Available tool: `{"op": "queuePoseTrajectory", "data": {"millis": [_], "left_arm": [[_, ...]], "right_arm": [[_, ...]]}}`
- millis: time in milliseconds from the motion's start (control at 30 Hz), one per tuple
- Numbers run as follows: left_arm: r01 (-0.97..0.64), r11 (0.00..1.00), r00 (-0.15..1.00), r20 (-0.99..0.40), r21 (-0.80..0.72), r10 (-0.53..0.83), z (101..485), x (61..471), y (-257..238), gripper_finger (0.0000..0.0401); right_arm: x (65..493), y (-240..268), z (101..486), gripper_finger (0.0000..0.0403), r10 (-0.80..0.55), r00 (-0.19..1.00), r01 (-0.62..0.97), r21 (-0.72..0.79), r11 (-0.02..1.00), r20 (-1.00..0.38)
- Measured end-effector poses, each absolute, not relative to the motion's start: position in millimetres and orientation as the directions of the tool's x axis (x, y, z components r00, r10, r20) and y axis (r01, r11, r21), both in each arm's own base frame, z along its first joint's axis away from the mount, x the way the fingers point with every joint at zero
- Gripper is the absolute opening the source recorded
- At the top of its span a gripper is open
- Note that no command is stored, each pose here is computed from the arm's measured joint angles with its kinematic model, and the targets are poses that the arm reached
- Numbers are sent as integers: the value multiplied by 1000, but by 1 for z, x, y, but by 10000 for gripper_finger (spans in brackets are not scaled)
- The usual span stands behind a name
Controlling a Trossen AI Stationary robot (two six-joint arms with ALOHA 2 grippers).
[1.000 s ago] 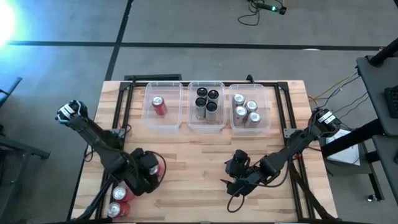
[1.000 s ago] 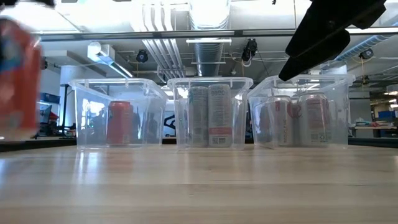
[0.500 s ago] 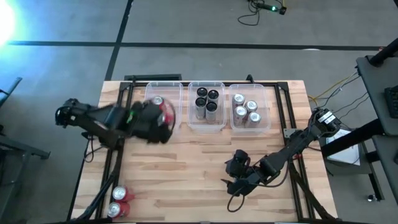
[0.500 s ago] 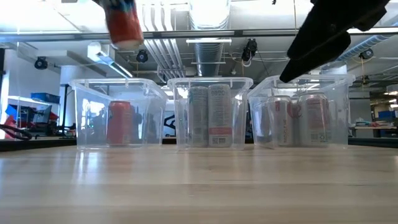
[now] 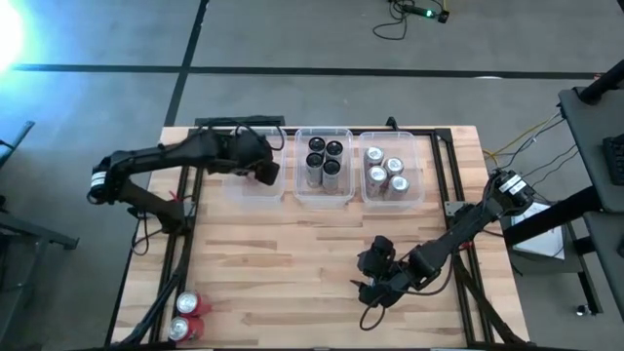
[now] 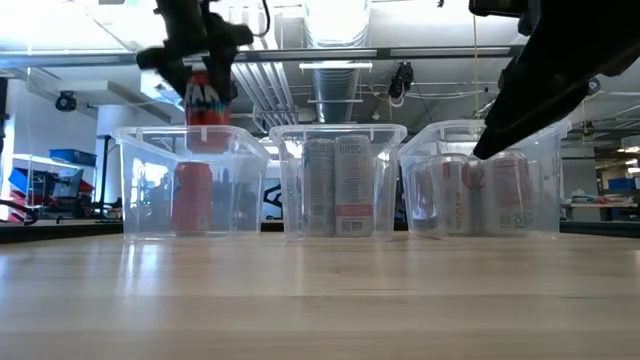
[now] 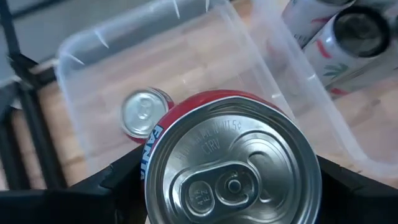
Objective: Sort soda cans
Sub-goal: Put the red soda can into the left transparent bin
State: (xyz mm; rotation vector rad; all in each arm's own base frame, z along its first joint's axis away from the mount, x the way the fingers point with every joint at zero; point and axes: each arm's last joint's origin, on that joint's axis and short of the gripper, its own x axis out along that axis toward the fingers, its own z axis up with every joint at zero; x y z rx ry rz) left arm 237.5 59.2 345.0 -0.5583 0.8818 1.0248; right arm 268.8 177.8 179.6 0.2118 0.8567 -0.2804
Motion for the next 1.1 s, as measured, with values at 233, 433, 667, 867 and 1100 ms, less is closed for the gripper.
{"op": "queuePoseTrajectory", "data": {"millis": [233, 433, 667, 867, 1100], "left_arm": [[-918, 397, 217, -860, -18, 462, 310, 241, 73, 281], [-888, 459, 251, -856, -18, 453, 289, 245, 81, 281], [-791, 612, 293, -864, 22, 409, 280, 241, 104, 281], [-655, 753, 364, -848, 60, 385, 279, 241, 119, 281], [-486, 868, 421, -843, 103, 335, 277, 244, 129, 281]], "right_arm": [[268, 178, 179, 364, -156, 623, 311, 59, 949, -767], [268, 178, 179, 364, -155, 624, 307, 57, 950, -766], [268, 179, 179, 364, -153, 626, 318, 72, 945, -765], [268, 179, 179, 364, -153, 626, 322, 74, 944, -765], [268, 179, 179, 364, -153, 626, 326, 78, 942, -765]]}}
